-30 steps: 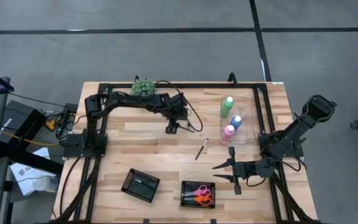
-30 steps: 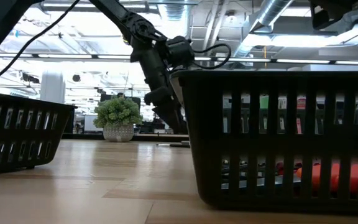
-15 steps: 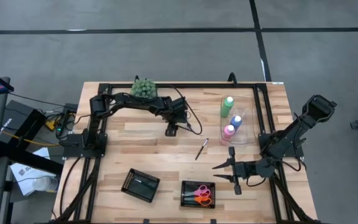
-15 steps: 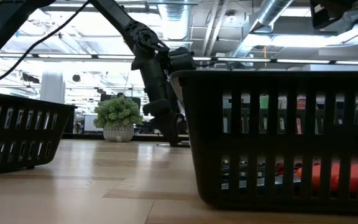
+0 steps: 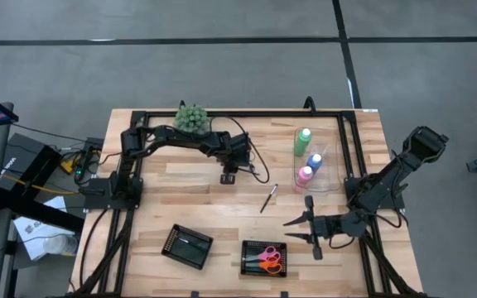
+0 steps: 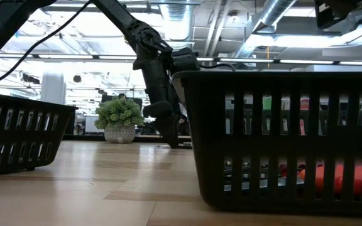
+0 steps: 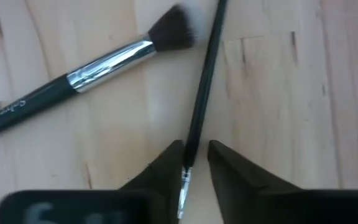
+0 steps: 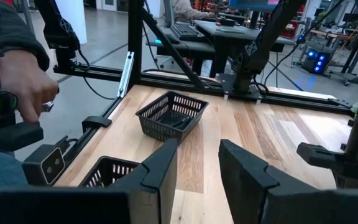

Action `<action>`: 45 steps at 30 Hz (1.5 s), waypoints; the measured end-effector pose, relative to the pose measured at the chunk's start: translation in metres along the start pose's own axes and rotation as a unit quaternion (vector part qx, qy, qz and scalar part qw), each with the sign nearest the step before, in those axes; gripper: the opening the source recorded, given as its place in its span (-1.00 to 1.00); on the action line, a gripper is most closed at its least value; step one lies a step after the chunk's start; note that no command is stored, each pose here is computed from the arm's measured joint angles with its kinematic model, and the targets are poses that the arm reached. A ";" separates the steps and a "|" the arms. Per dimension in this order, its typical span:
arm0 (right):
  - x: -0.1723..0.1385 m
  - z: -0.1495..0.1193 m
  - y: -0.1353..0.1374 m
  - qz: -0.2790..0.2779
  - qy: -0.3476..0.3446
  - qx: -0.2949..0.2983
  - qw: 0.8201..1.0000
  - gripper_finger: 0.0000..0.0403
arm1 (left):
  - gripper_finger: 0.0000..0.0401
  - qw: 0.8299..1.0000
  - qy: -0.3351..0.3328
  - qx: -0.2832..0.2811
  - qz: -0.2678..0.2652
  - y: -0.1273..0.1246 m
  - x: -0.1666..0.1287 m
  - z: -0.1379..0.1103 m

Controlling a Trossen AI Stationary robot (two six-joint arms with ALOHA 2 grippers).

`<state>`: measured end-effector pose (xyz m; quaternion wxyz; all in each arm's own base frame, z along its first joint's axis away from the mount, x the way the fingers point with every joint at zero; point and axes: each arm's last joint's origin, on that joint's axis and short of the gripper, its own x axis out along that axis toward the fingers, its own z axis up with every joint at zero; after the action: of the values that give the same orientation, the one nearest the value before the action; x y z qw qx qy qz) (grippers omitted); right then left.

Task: Pick & Place Paint Supplies
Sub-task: Put the black makeup brush into the left black bin

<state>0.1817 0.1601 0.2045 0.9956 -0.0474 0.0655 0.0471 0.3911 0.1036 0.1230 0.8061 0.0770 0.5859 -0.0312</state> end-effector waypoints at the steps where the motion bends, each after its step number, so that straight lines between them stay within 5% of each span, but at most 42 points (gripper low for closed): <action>1: 0.000 0.000 0.000 0.001 0.000 0.000 1.000 -0.46 | -0.74 1.000 0.001 0.003 0.000 -0.002 0.000 0.001; 4: -0.001 0.000 0.001 0.004 -0.001 0.000 1.000 -0.46 | -0.94 1.000 0.004 0.008 0.001 -0.006 0.001 0.002; 19: -0.001 0.000 0.001 0.004 0.000 -0.001 1.000 -0.46 | -0.98 0.999 0.007 0.000 0.032 -0.022 -0.015 0.008; 35: -0.003 0.000 0.003 0.009 0.001 -0.001 1.000 -0.46 | -0.99 0.998 0.036 0.051 0.019 -0.088 -0.047 0.007; 41: -0.004 -0.001 0.005 0.012 0.001 -0.003 1.000 -0.46 | -1.00 0.999 -0.026 0.021 0.017 -0.104 -0.066 -0.003; 45: -0.004 0.000 0.005 0.012 0.000 -0.003 1.000 -0.46 | -1.00 0.994 -0.102 -0.038 -0.030 -0.108 -0.081 -0.006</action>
<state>0.1777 0.1646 0.2041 0.9948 -0.0492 0.0659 0.0595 0.3452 -0.0049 0.1890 0.8627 0.0250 0.5034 -0.0403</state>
